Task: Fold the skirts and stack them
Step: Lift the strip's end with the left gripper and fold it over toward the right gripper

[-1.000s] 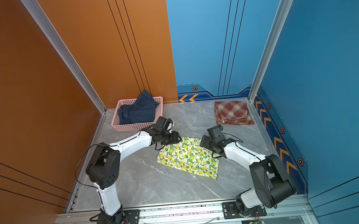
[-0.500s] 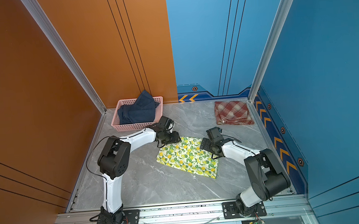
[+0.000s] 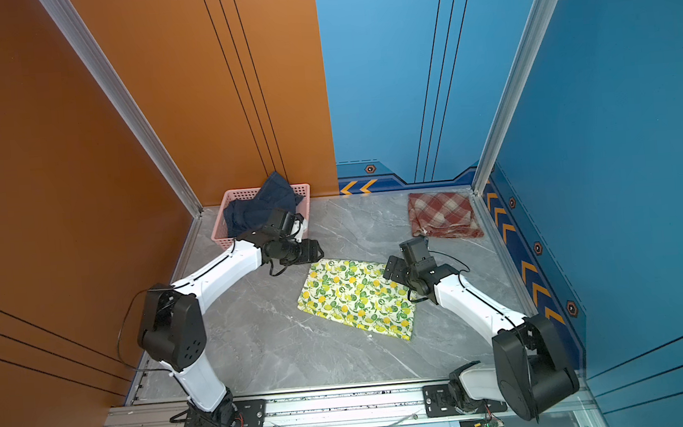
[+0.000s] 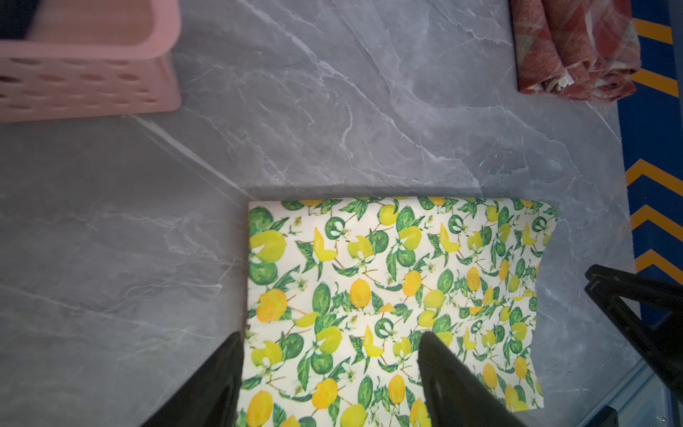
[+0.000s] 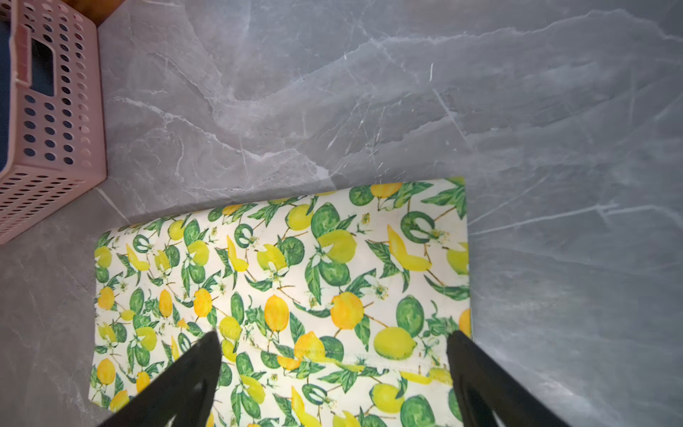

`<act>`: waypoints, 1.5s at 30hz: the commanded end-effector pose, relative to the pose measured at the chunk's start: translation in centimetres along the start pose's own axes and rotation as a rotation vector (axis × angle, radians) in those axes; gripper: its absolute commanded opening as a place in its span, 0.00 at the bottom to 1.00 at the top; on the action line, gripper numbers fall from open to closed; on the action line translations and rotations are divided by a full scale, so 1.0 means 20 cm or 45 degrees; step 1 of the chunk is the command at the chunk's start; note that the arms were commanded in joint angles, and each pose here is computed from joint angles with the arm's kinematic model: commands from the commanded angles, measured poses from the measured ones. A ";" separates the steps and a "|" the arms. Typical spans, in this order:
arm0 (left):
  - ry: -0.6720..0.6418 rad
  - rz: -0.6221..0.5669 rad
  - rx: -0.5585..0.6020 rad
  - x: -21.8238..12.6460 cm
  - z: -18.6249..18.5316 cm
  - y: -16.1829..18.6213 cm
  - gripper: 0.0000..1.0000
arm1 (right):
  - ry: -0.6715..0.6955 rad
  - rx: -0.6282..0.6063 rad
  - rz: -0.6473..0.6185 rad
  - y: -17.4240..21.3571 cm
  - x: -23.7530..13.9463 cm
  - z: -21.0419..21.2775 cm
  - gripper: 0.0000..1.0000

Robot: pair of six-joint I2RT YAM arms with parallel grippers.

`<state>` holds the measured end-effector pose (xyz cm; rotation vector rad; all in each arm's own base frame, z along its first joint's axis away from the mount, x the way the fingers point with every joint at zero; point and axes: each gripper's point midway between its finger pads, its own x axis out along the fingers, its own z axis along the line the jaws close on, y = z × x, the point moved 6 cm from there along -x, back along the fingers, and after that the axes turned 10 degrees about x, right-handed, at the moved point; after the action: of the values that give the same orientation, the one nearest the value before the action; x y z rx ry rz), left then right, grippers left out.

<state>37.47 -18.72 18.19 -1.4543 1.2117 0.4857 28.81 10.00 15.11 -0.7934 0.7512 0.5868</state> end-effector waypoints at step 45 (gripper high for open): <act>-0.353 0.464 0.065 0.21 0.16 0.36 0.00 | 0.018 0.238 0.244 0.28 0.14 -0.31 0.87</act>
<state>34.17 -18.76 8.62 -1.1124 1.3535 0.8135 25.34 8.56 8.79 -0.5877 0.8476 0.6330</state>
